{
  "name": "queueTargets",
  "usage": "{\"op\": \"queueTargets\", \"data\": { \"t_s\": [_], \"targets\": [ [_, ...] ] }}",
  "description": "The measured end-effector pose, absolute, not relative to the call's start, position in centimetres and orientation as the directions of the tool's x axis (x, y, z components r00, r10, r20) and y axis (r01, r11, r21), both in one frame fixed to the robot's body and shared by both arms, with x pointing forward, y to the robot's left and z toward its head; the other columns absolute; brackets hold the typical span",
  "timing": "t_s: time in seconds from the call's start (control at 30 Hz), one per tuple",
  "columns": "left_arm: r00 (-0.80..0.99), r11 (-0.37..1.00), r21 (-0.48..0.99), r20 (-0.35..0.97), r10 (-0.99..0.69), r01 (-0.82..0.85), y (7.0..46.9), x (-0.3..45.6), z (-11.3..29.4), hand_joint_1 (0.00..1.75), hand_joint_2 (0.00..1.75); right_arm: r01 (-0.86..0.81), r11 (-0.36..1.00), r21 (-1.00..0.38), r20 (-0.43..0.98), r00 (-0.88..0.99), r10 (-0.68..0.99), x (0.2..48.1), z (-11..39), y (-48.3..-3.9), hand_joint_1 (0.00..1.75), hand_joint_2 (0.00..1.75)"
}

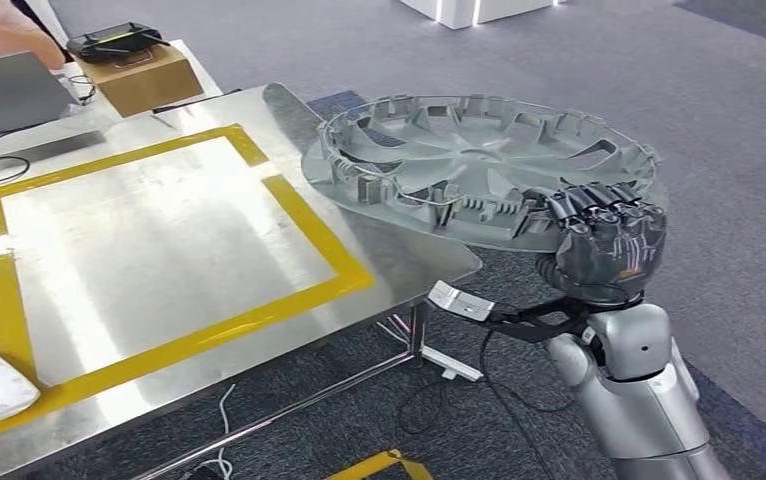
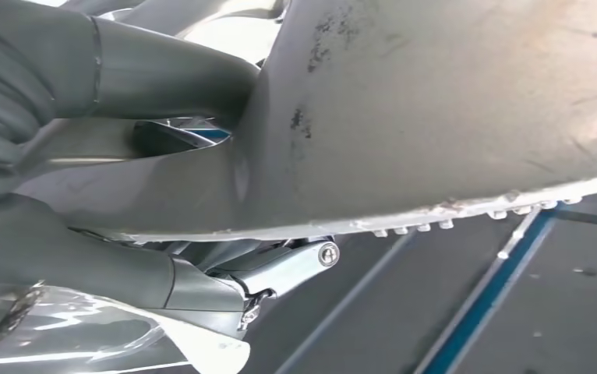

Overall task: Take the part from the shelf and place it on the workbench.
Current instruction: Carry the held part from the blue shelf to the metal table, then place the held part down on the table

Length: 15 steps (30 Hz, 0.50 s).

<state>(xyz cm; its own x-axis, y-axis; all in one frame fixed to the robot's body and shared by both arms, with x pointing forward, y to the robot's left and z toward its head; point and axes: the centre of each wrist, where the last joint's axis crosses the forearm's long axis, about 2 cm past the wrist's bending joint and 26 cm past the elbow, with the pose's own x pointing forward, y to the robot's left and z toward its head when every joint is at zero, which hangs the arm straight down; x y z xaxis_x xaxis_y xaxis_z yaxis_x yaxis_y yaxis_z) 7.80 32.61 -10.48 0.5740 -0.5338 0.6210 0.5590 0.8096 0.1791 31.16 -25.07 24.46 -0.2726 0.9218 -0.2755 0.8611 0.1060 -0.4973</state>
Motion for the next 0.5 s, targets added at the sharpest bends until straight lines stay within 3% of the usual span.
{"op": "queueTargets", "data": {
  "t_s": [0.5],
  "targets": [
    [0.571,0.807,0.179,0.621,-0.537,0.563,32.59,7.92,-10.46,0.0,0.0,0.858,0.1,-0.503,-0.293,-0.278,0.915,31.31,24.32,-25.23,1.75,1.75]
  ]
}}
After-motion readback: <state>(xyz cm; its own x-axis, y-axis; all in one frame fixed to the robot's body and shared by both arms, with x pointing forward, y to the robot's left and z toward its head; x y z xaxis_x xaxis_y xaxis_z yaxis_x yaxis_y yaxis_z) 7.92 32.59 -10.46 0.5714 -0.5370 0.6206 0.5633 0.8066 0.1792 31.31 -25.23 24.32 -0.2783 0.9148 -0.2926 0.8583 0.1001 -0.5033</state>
